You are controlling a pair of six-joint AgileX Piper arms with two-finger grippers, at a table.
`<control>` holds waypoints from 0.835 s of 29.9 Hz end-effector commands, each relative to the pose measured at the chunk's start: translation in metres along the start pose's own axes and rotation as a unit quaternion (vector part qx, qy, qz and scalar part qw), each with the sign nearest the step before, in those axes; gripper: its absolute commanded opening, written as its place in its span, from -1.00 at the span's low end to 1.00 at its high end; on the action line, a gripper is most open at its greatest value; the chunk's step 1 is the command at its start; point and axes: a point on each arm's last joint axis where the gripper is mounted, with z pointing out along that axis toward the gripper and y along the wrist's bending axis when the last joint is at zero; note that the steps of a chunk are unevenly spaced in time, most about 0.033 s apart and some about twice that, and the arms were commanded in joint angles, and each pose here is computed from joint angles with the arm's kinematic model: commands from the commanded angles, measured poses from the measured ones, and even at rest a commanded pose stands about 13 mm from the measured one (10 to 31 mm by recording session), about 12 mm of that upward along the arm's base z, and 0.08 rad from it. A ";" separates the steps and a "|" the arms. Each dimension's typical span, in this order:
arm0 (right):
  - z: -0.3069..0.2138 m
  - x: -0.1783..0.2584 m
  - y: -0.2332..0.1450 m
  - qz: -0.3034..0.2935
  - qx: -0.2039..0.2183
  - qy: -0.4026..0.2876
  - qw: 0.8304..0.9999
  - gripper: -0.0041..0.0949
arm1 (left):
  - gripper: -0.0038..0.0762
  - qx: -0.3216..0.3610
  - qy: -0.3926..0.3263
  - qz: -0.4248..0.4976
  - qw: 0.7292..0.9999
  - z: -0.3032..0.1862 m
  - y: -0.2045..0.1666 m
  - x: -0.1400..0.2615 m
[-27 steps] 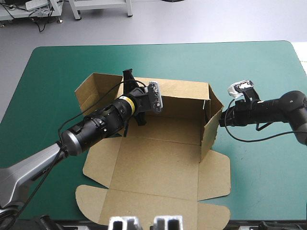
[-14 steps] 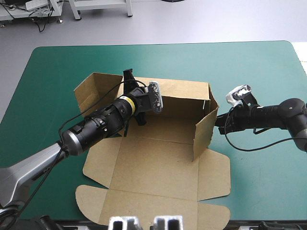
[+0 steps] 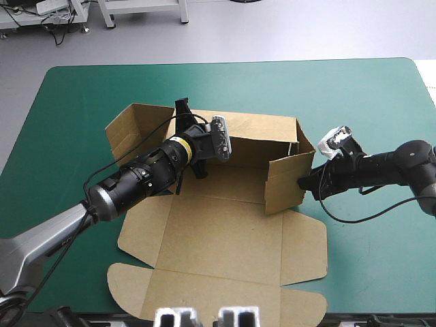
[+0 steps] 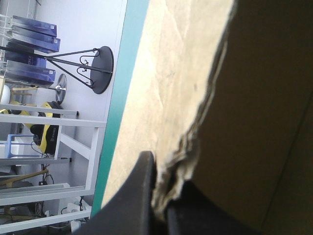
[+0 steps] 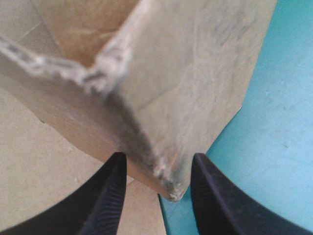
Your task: Fold the box
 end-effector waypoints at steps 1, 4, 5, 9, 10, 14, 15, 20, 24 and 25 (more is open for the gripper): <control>-0.011 -0.016 0.008 -0.018 -0.001 -0.057 0.998 -0.06 | -0.93 0.000 0.017 -0.023 1.000 -0.007 0.005 0.002; -0.009 -0.021 0.012 -0.025 -0.012 -0.074 0.997 -0.05 | -0.93 -0.001 0.017 -0.018 1.000 -0.007 0.005 0.002; -0.007 -0.022 0.014 -0.030 -0.014 -0.075 0.997 -0.05 | -0.93 0.000 0.018 -0.011 1.000 -0.007 0.005 0.002; 0.005 -0.030 0.025 -0.055 -0.007 -0.074 0.996 -0.05 | -0.93 0.000 0.018 -0.010 1.000 -0.007 0.005 0.002; 0.007 -0.032 0.026 -0.055 0.002 -0.076 0.996 -0.05 | -0.93 0.000 0.018 -0.010 1.000 -0.007 0.005 0.002; 0.012 -0.039 0.026 -0.040 0.038 -0.094 0.994 -0.05 | -0.93 0.002 0.025 -0.009 1.000 -0.007 0.004 0.003; 0.013 -0.040 0.025 -0.034 0.047 -0.099 0.993 -0.05 | -0.93 0.002 0.028 -0.008 1.000 -0.007 0.004 0.004; 0.011 -0.045 0.019 -0.005 0.085 -0.124 0.989 -0.06 | -0.93 0.002 0.029 -0.005 1.000 -0.007 0.004 0.004; 0.009 -0.048 0.011 0.025 0.127 -0.146 0.981 -0.07 | -0.93 0.002 0.028 -0.002 1.000 -0.007 0.004 0.004; 0.009 -0.049 0.010 0.024 0.135 -0.149 0.979 -0.10 | -0.93 0.002 0.027 -0.002 1.000 -0.007 0.004 0.004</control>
